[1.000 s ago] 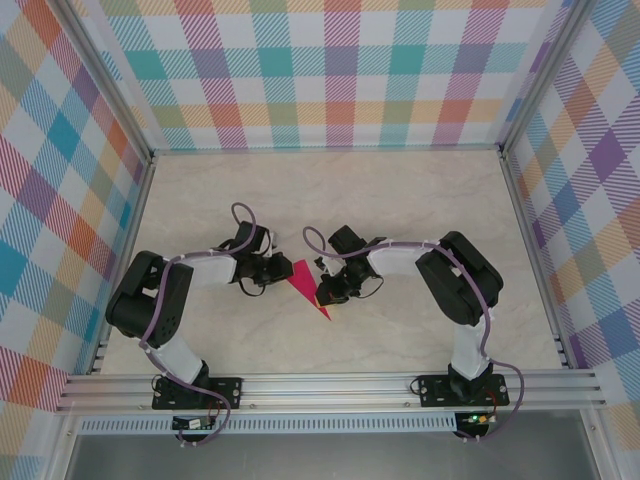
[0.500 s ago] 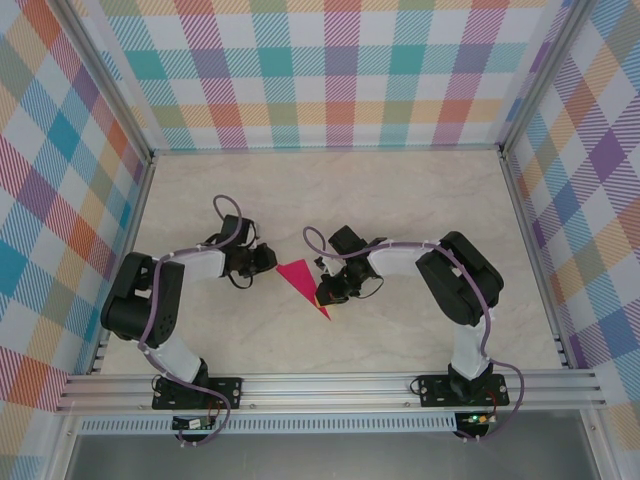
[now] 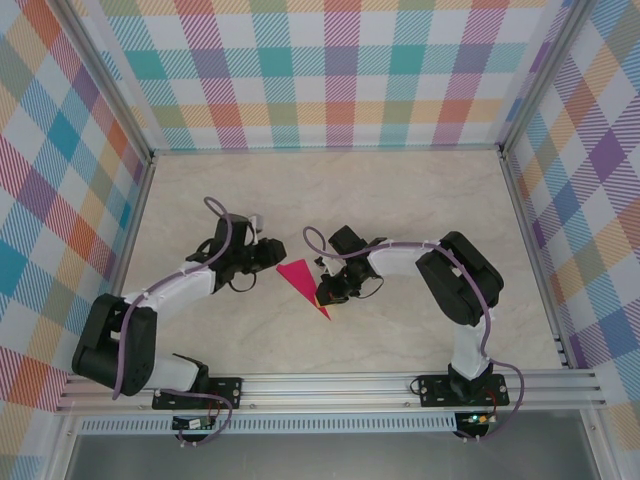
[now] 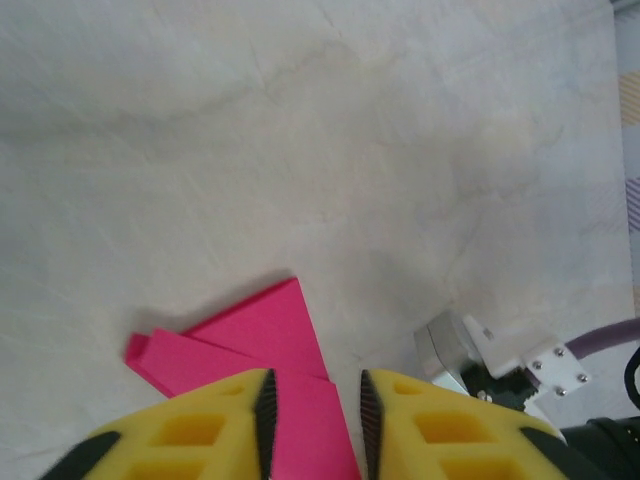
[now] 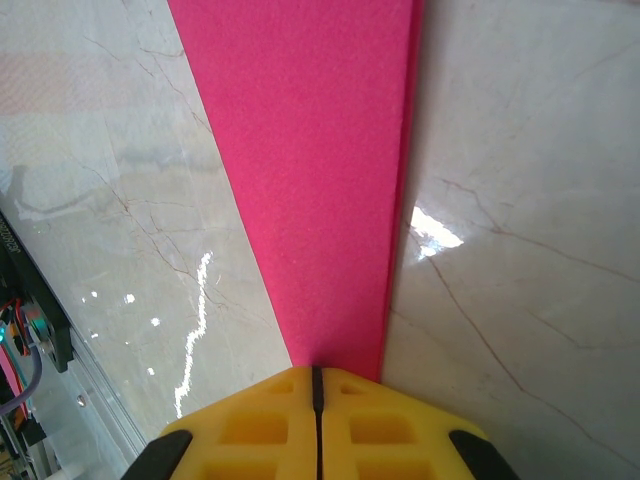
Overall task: Fold a paper plane with a square sheet of paper (pick it up from the middle)
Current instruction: Fold the wing for the fifth time at the center of the table.
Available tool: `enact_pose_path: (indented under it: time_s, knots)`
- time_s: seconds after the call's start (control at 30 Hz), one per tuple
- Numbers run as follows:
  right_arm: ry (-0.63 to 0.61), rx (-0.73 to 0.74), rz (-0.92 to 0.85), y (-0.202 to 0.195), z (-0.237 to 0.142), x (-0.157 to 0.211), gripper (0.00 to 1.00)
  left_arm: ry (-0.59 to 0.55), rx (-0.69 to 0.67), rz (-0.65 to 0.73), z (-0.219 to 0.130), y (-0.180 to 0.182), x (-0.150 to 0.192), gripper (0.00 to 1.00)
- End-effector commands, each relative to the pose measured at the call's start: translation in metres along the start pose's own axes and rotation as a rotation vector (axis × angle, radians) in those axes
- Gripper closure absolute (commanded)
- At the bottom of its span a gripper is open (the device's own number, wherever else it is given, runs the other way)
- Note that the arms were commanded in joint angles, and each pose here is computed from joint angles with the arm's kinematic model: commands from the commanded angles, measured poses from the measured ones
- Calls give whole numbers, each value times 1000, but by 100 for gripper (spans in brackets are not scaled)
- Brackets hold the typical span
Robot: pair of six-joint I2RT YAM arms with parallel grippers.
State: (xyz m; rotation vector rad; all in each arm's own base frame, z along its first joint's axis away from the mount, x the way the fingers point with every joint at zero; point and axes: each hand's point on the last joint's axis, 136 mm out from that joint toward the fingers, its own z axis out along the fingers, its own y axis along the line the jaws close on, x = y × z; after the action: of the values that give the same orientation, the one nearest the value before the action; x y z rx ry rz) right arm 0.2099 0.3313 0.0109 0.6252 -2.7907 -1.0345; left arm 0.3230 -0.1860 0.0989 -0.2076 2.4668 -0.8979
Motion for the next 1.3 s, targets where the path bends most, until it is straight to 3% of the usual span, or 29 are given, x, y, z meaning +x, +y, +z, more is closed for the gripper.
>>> enact_pose_path:
  time_s: [0.0,0.27,0.63,0.97,1.27]
  knots:
    - [116,189,105,-54,13,44,94,82,41,-9,19,-4,20,83]
    - [0,142,45,-29,-2,13,93,162,-14,-30,55,13,31,96]
    - [-150,-27,-53,39,-35,-40,92,212,-93,-21,60,39,50,98]
    - [-95,-48,-12,43,7,-71,92,226,-156,-24,62,56,58,99]
    - [-64,-18,26,18,21,-53,94,241,-246,-42,61,77,67,100]
